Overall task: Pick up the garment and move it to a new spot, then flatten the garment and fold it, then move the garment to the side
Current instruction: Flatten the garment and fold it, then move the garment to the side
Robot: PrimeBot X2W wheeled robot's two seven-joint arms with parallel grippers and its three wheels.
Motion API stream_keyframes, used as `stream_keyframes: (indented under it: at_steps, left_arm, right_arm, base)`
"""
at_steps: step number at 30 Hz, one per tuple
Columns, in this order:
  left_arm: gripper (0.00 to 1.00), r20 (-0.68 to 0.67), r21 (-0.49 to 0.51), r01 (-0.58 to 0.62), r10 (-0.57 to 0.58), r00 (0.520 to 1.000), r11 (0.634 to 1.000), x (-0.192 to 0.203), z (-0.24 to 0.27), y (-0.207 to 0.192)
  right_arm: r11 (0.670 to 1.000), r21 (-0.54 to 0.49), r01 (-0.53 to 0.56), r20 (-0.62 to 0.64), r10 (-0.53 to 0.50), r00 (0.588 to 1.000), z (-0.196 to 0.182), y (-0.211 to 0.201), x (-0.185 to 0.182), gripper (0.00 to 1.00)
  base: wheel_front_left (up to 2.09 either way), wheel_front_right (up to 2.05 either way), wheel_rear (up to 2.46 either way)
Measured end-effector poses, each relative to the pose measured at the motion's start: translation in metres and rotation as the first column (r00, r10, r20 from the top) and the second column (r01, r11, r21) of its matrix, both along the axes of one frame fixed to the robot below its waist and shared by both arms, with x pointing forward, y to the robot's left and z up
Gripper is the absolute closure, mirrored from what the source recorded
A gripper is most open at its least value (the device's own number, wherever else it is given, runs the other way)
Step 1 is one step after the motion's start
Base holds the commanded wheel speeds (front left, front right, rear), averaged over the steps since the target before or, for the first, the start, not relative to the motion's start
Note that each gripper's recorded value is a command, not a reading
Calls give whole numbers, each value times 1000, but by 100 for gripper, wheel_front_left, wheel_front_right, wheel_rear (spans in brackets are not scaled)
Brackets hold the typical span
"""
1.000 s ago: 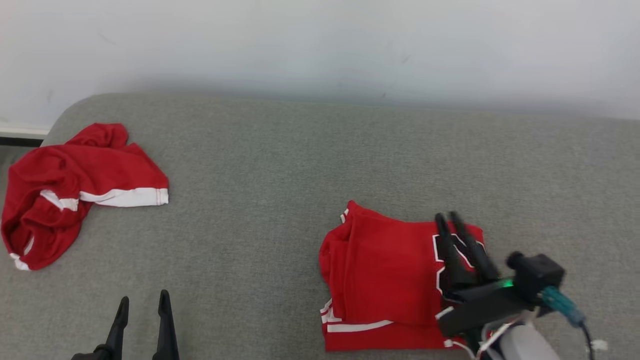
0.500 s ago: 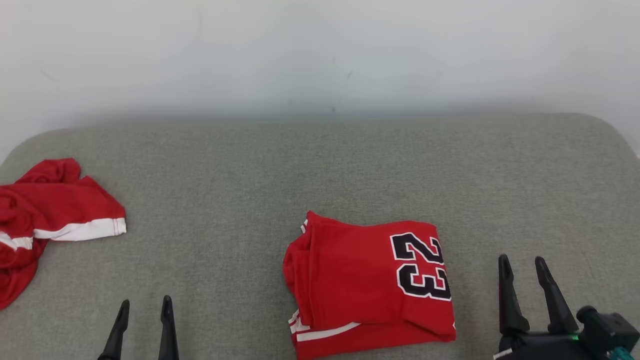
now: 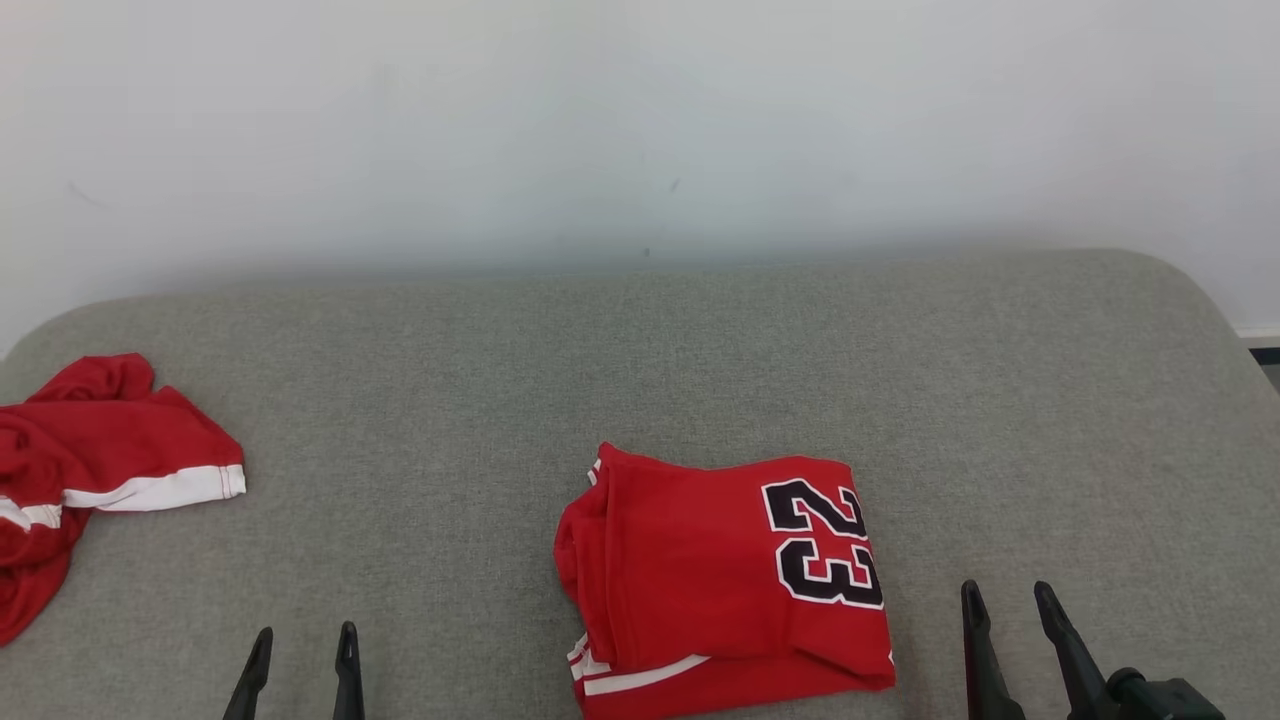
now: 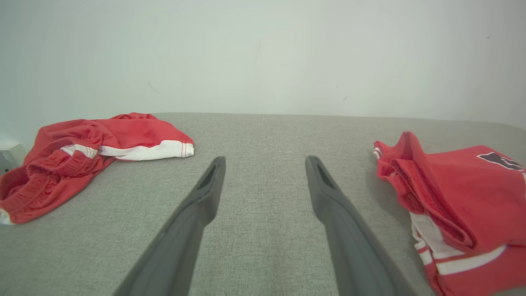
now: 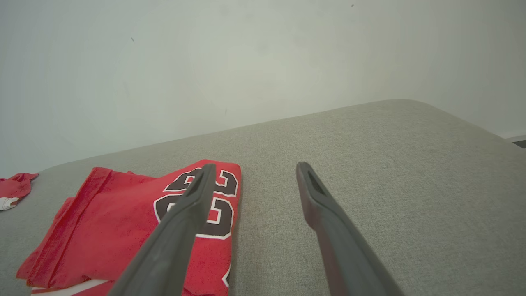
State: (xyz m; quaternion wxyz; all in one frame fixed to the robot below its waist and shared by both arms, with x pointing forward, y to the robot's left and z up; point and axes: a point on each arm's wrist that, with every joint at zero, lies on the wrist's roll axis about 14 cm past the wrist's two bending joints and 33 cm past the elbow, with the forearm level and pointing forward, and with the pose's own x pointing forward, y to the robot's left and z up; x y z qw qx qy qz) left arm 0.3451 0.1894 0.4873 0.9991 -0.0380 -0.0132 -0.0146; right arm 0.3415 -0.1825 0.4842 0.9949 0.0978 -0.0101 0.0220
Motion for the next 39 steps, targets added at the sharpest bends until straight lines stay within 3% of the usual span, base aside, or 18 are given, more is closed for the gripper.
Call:
stream_keyframes:
  at_steps: [10,39]
  left_arm:
    - [0,-23,17,-12,12,1000,1000,-12,-7,4]
    - [0,-32,22,-25,26,999,999,-14,-10,9]
  right_arm:
    - [998,-15,-53,-21,52,998,-7,18,1,0]
    - [998,-13,-63,-30,63,998,-9,22,5,0]
  base:
    - [0,0,0]
    - [0,0,0]
